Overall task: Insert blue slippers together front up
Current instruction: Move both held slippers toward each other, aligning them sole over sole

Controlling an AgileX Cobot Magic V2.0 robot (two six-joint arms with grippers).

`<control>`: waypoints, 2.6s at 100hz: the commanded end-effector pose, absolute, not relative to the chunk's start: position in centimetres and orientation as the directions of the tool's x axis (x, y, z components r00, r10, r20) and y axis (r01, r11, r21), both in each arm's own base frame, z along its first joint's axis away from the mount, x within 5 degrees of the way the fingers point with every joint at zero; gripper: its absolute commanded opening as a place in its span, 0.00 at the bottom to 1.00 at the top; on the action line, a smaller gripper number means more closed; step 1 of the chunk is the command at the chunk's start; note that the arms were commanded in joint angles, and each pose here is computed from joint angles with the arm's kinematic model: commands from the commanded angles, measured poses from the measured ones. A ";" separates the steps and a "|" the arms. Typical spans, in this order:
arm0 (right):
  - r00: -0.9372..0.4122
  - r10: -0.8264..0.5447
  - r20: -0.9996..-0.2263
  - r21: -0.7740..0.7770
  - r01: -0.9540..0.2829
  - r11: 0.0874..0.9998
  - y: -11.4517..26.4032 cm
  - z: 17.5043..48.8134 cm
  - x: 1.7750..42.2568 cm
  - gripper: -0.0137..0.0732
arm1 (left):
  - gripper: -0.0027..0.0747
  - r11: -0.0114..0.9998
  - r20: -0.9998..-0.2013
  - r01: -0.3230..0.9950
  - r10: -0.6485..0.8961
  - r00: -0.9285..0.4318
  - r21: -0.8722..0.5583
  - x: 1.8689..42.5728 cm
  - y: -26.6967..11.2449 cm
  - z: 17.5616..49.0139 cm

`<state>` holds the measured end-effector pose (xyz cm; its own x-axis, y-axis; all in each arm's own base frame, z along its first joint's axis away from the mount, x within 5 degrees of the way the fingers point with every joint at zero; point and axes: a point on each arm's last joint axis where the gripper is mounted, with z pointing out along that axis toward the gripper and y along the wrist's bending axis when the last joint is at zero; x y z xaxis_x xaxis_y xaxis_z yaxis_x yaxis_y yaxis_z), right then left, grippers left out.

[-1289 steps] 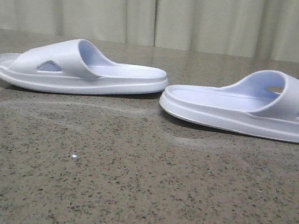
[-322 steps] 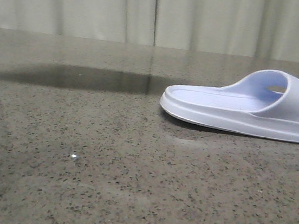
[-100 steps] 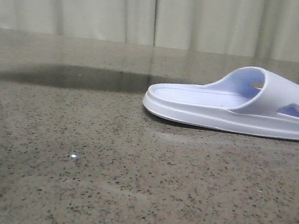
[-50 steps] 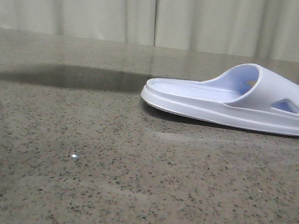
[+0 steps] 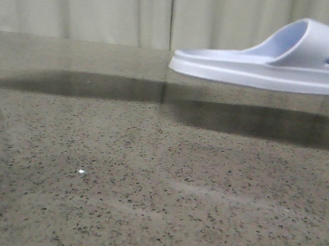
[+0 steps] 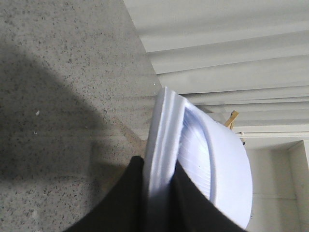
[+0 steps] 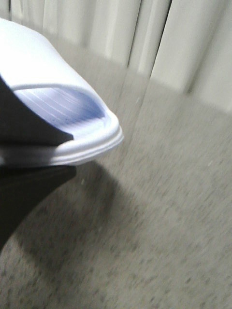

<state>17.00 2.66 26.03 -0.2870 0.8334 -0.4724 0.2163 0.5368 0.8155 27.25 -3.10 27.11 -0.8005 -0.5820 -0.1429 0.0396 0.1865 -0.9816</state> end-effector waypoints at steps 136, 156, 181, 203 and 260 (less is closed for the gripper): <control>-0.103 0.789 -0.605 0.795 -0.113 0.595 2.4 36.1 15.0 0.03 | 0.06 0.062 -0.155 0.143 -0.502 -0.851 -0.988 26.5 -6.2 29.7; -0.125 0.792 -0.597 0.802 -0.078 0.592 2.5 35.4 16.1 0.03 | 0.06 0.054 -0.149 0.141 -0.487 -0.861 -0.989 26.4 -7.1 29.7; -0.153 0.799 -0.581 0.812 -0.048 0.582 2.8 34.7 16.9 0.03 | 0.06 0.051 -0.146 0.138 -0.456 -0.878 -0.989 26.1 -8.4 29.7; -0.200 0.788 -0.582 0.811 -0.077 0.579 3.9 34.6 17.1 0.03 | 0.06 0.051 -0.146 0.138 -0.455 -0.879 -0.989 26.1 -8.4 29.7; -0.271 0.770 -0.577 0.812 -0.089 0.577 6.0 33.4 18.5 0.03 | 0.06 0.026 -0.141 0.144 -0.432 -0.891 -0.989 25.8 -8.6 29.8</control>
